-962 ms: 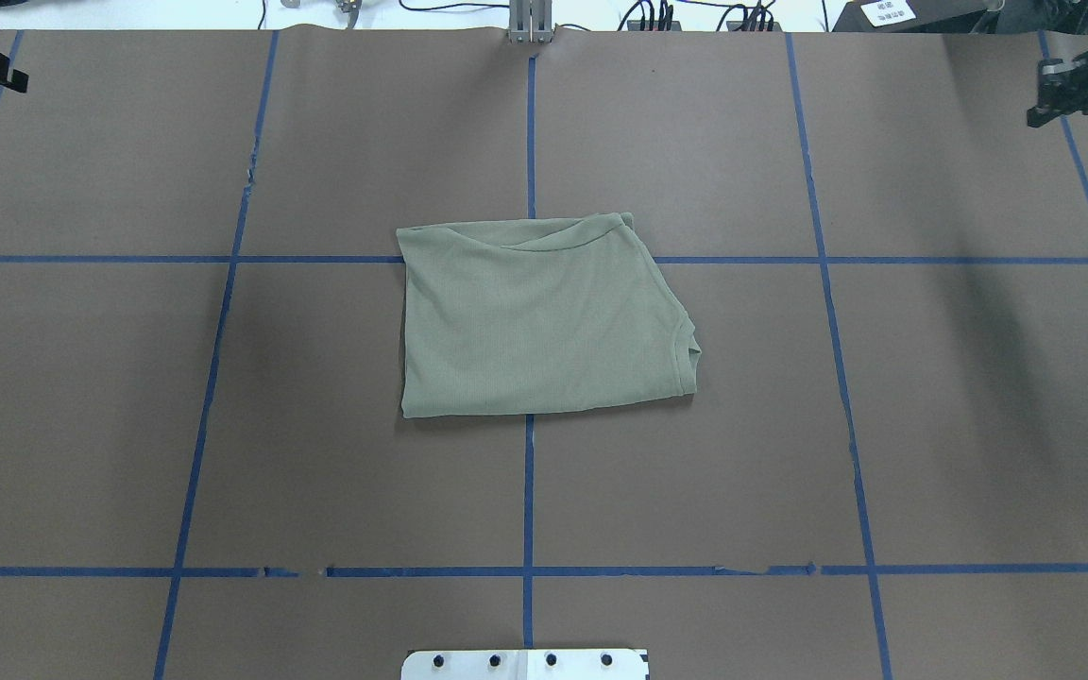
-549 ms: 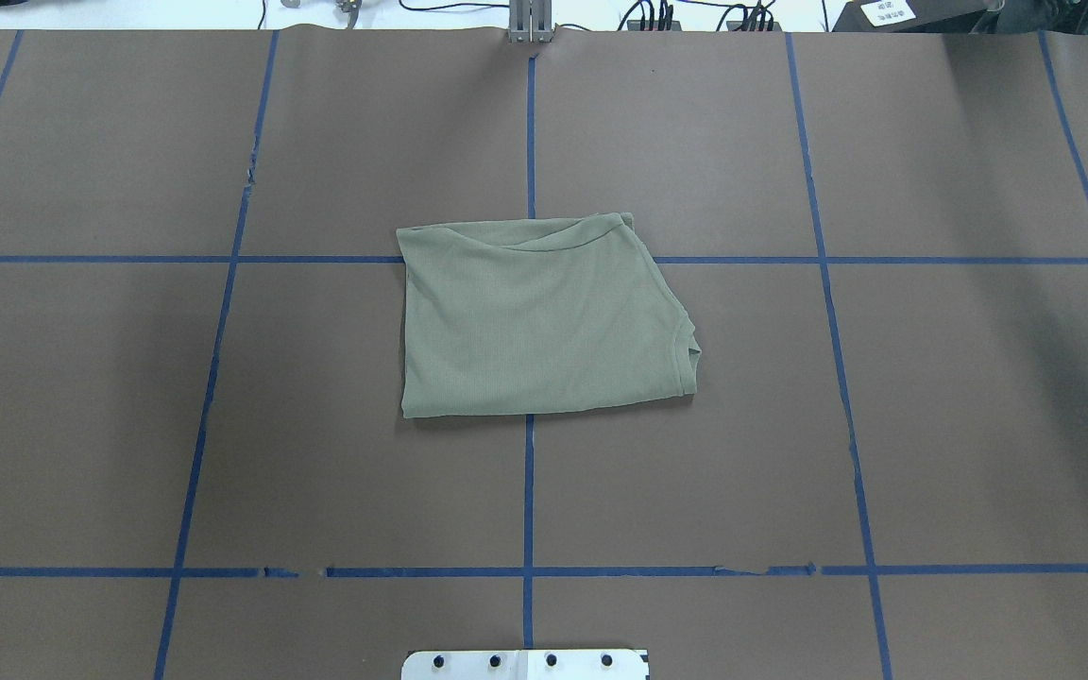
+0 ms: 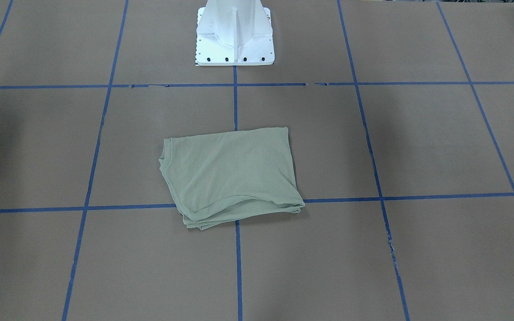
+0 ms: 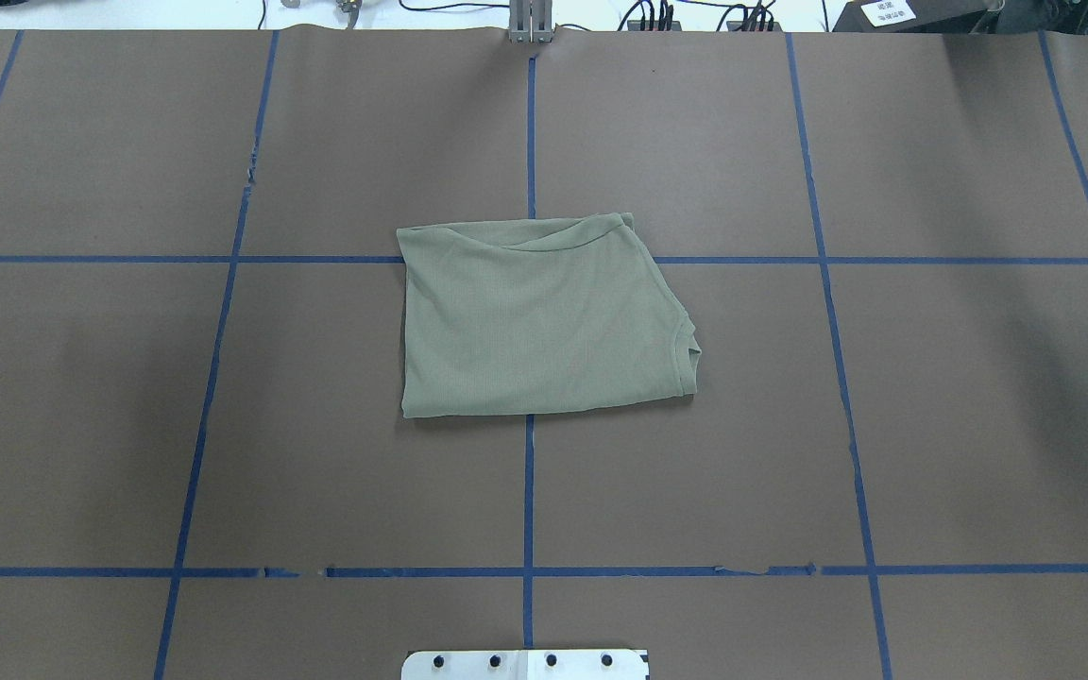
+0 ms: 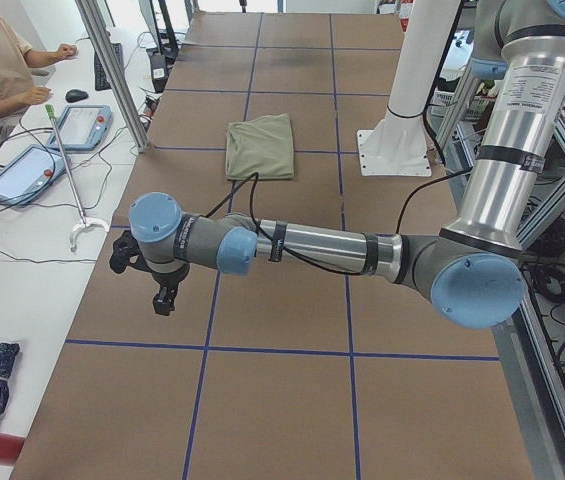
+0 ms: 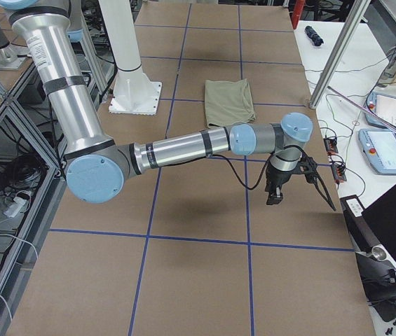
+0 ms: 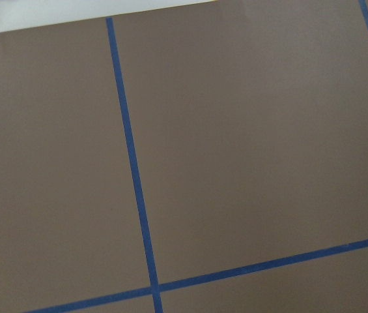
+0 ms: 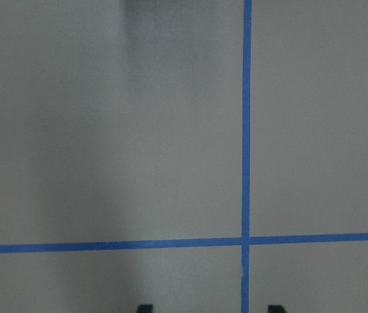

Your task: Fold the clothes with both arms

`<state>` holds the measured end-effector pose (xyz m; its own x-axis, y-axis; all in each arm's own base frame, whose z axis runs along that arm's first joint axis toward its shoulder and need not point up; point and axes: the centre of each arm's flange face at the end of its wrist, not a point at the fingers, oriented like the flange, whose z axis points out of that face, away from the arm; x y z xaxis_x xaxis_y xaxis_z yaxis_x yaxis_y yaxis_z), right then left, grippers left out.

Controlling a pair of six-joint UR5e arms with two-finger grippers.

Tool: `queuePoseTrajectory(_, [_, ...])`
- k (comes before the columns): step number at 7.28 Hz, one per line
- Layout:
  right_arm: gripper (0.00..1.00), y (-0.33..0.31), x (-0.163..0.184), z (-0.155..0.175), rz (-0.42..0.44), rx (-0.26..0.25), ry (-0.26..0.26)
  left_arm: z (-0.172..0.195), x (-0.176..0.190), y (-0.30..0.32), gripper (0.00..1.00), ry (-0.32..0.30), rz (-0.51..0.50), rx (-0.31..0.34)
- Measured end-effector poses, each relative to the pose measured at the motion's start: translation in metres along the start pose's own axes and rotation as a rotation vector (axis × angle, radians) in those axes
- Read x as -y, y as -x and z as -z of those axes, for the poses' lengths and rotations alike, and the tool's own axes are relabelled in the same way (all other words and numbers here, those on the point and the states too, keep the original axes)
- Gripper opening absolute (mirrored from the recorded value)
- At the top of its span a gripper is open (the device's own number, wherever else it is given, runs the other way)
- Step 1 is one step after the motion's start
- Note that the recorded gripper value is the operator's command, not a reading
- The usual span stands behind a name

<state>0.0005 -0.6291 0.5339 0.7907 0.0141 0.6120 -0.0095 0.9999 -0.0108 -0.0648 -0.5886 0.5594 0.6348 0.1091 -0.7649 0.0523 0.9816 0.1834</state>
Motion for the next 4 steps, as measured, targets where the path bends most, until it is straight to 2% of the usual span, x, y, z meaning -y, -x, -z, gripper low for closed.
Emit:
queuePoseTrajectory(2, [1.00, 0.002, -0.001, -0.005, -0.002, -0.002, 0.010, 0.014, -0.057, -0.013, 1.00, 0.013, 0.030, 0.004])
queuePoseTrajectory(4, [1.00, 0.000, -0.001, -0.012, -0.003, -0.004, 0.021, 0.024, -0.075, -0.026, 1.00, 0.002, 0.013, 0.013])
